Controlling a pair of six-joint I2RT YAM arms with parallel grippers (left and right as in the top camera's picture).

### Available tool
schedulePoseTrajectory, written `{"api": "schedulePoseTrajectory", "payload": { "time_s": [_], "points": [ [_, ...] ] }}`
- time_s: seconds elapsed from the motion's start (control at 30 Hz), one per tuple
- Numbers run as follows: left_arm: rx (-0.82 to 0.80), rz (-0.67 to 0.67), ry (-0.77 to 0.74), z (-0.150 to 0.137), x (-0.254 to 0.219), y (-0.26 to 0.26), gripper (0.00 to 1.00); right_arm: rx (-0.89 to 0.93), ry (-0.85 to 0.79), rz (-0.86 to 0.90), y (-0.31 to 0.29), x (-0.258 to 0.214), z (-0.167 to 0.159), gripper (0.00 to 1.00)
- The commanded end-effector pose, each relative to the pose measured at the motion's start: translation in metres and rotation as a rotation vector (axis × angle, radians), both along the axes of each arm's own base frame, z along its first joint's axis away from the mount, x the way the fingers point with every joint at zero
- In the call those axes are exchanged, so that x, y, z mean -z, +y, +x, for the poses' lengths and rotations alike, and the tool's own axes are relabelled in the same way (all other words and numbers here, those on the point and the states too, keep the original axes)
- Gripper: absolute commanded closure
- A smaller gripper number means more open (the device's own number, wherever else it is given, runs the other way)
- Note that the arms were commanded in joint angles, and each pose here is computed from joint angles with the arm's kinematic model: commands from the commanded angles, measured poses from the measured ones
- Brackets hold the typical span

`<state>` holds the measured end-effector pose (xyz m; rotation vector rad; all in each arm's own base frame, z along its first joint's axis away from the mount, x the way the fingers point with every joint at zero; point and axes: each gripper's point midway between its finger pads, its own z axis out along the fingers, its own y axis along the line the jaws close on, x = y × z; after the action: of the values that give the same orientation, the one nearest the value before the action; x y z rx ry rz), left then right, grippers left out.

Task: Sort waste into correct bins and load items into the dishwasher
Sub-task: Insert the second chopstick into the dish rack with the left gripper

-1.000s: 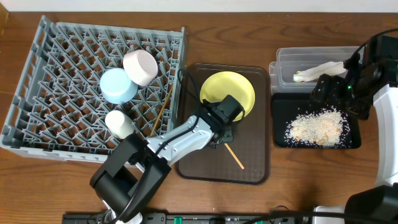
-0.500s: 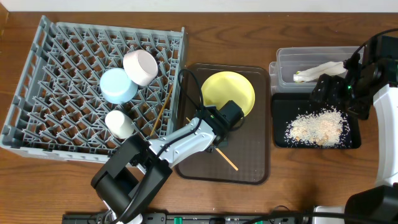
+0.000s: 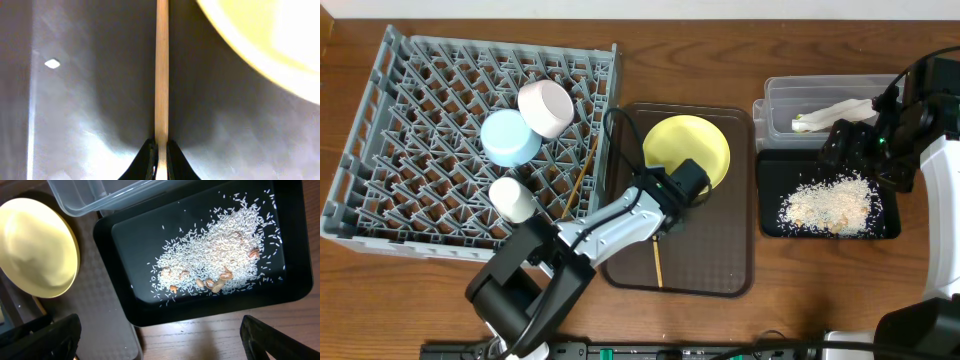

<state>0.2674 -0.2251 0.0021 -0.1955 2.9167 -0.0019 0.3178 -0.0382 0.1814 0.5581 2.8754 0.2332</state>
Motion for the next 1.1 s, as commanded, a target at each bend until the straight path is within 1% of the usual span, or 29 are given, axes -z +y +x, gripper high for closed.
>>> {"api": "schedulePoseTrajectory", "payload": {
  "time_s": [0.0,0.07,0.13,0.17,0.3,0.37,0.47,0.57,0.63,0.73,0.87,0.93,0.97,1.0,1.03,1.07],
  "points": [
    [0.001,-0.013,-0.044,0.024,-0.018,0.01,0.92,0.009,-0.034,-0.004,-0.001,-0.011,0.001,0.01],
    [0.041,-0.029,-0.086,0.037,-0.039,0.013,0.92,0.009,-0.034,-0.004,-0.001,-0.011,0.001,0.01],
    [0.11,-0.034,-0.13,0.045,-0.06,0.015,0.92,0.009,-0.034,-0.004,-0.001,-0.011,0.001,0.01],
    [0.169,-0.036,-0.169,0.05,-0.08,0.018,0.93,0.009,-0.035,-0.005,-0.001,-0.011,0.002,0.01],
    [0.293,-0.031,-0.283,0.06,-0.127,0.031,0.92,0.009,-0.034,-0.004,-0.001,-0.011,0.001,0.01],
    [0.338,-0.012,-0.346,0.066,-0.15,0.047,0.92,0.009,-0.034,-0.004,-0.001,-0.011,0.001,0.01],
    [0.292,0.036,-0.417,0.079,-0.173,0.078,0.92,0.009,-0.034,-0.004,-0.001,-0.011,0.001,0.01],
    [0.284,0.077,-0.436,0.088,-0.179,0.102,0.92,0.009,-0.034,-0.004,-0.001,-0.011,0.001,0.01],
    [0.248,0.098,-0.418,0.095,-0.173,0.121,0.92,0.009,-0.035,-0.004,-0.001,-0.011,0.002,0.01],
    [0.223,0.109,-0.382,0.1,-0.161,0.13,0.92,0.009,-0.034,-0.004,-0.001,-0.011,0.001,0.01],
    [0.225,0.12,-0.338,0.101,-0.146,0.131,0.92,0.009,-0.034,-0.004,-0.001,-0.011,0.001,0.01],
    [0.227,0.124,-0.322,0.101,-0.14,0.131,0.86,0.009,-0.034,-0.004,-0.001,-0.011,0.001,0.01],
    [0.228,0.126,-0.315,0.101,-0.138,0.131,0.79,0.009,-0.034,-0.004,-0.001,-0.011,0.001,0.01],
    [0.228,0.127,-0.313,0.101,-0.137,0.131,0.65,0.009,-0.034,-0.005,-0.001,-0.011,0.001,0.01],
    [0.228,0.127,-0.313,0.101,-0.137,0.131,0.62,0.009,-0.034,-0.005,-0.001,-0.011,0.001,0.01],
    [0.228,0.126,-0.314,0.101,-0.138,0.131,0.61,0.009,-0.034,-0.005,-0.001,-0.011,0.001,0.01]
  ]
}}
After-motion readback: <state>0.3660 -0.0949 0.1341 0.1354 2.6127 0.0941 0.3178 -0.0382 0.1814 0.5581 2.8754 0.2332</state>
